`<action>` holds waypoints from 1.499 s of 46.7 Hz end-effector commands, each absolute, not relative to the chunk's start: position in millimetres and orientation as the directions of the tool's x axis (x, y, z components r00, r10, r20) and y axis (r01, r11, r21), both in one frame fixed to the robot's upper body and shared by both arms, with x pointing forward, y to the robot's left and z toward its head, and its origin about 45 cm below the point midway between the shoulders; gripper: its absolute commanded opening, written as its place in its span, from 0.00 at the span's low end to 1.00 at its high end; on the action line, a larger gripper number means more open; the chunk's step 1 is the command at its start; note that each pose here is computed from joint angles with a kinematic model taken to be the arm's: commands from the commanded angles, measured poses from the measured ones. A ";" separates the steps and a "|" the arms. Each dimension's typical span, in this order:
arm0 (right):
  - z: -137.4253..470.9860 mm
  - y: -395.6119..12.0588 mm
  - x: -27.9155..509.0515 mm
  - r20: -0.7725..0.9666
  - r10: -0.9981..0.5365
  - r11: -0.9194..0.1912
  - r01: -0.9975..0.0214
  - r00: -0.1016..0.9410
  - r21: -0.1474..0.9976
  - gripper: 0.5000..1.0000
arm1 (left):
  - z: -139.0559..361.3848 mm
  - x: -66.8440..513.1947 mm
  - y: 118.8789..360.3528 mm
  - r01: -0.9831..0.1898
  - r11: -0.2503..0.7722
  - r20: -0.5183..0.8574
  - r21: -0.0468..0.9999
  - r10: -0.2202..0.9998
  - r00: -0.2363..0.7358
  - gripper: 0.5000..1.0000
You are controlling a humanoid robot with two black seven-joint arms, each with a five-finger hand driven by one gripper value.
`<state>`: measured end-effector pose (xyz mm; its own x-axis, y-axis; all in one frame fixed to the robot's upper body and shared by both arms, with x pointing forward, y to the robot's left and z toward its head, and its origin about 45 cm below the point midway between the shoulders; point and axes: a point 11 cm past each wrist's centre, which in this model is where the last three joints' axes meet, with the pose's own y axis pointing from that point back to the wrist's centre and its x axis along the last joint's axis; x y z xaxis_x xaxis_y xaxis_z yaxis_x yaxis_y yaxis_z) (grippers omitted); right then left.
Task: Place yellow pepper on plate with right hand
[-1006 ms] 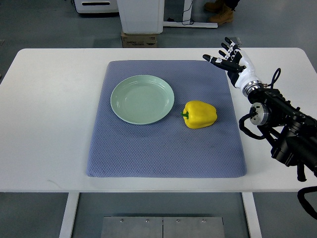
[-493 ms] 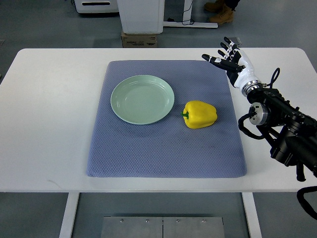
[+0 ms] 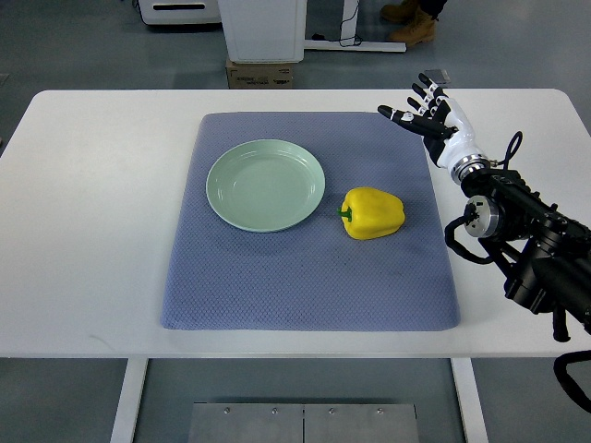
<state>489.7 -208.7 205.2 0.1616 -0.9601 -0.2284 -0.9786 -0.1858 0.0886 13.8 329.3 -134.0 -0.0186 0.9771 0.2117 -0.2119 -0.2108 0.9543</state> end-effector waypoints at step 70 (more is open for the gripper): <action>225.3 -225.5 477.5 0.057 -0.917 -0.392 -0.918 0.395 0.060 1.00 | -134.0 14.4 329.0 -0.213 -0.210 0.211 0.954 0.977 -0.019 1.00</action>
